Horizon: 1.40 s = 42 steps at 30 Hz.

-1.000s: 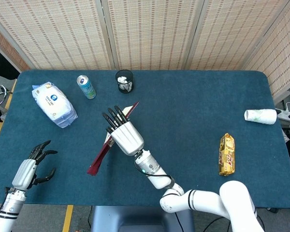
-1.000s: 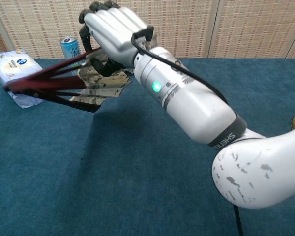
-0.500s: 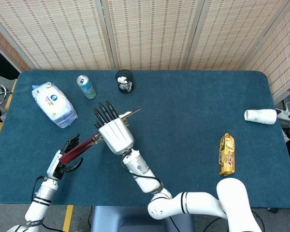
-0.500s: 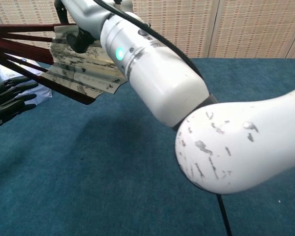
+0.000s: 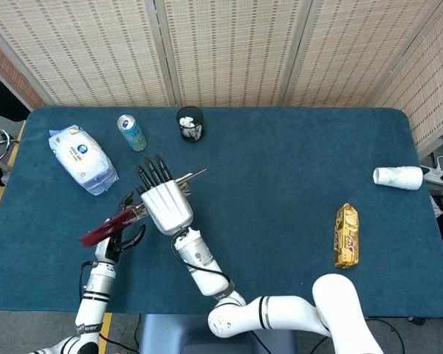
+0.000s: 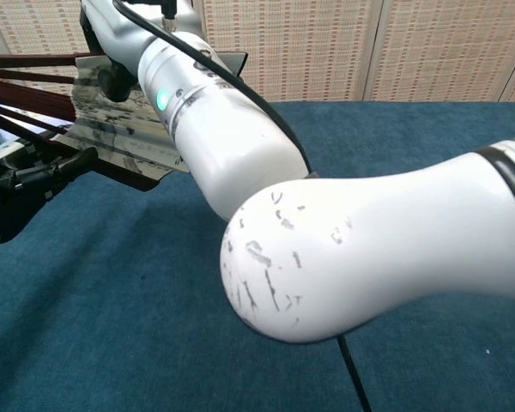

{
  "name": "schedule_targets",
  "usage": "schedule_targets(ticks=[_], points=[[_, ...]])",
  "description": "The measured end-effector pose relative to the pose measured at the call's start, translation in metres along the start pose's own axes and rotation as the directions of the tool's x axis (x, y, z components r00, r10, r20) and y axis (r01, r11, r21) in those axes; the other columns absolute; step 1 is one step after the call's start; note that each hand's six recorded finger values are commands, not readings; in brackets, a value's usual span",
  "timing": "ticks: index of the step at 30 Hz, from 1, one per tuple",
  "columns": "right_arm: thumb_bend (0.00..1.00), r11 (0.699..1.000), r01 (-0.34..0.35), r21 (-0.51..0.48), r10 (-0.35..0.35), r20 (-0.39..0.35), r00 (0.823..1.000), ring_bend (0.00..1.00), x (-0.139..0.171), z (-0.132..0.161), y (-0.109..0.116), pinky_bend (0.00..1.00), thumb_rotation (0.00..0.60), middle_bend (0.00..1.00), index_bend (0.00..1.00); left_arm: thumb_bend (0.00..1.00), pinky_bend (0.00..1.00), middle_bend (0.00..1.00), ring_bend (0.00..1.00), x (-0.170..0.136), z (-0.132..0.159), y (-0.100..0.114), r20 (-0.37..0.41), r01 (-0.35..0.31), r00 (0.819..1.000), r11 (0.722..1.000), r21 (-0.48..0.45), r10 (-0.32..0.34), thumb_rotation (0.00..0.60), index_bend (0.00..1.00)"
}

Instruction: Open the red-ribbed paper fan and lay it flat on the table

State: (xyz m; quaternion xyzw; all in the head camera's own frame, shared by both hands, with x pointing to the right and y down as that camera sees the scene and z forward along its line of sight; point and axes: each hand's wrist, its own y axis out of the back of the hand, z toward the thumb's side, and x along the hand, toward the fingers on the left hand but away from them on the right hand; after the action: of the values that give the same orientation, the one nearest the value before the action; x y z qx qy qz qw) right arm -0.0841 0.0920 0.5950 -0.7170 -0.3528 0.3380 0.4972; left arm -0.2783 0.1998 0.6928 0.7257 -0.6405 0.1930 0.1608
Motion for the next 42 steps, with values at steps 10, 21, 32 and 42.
schedule_targets(ticks=[10, 21, 32, 42], points=[[0.72, 0.999, 0.022, -0.037, -0.021, 0.008, 1.000, 0.00, -0.003, -0.001, 0.010, 0.00, 0.600, 0.12, 0.59, 0.74, 0.04, 0.12, 0.00, 0.006, -0.001, 0.010, 0.031, -0.078, 0.997, 0.996, 0.048, 0.077, 0.600, 0.73], [0.72, 0.997, 0.064, -0.047, -0.063, 0.016, 0.998, 0.00, 0.000, -0.026, 0.031, 0.00, 0.600, 0.12, 0.59, 0.74, 0.04, 0.15, 0.00, 0.017, 0.007, 0.039, 0.147, -0.174, 0.979, 0.957, 0.232, 0.142, 0.600, 0.73], [0.72, 0.996, 0.094, -0.008, -0.094, -0.001, 0.996, 0.00, 0.029, -0.080, 0.049, 0.00, 0.600, 0.12, 0.59, 0.74, 0.04, 0.16, 0.00, 0.034, 0.027, 0.093, 0.316, -0.341, 0.926, 0.809, 0.478, 0.204, 0.600, 0.72], [0.72, 0.996, 0.077, 0.045, -0.075, -0.036, 0.996, 0.00, 0.066, -0.104, 0.035, 0.00, 0.600, 0.12, 0.58, 0.74, 0.04, 0.17, 0.00, 0.033, 0.025, 0.124, 0.398, -0.418, 0.898, 0.653, 0.632, 0.190, 0.600, 0.72]])
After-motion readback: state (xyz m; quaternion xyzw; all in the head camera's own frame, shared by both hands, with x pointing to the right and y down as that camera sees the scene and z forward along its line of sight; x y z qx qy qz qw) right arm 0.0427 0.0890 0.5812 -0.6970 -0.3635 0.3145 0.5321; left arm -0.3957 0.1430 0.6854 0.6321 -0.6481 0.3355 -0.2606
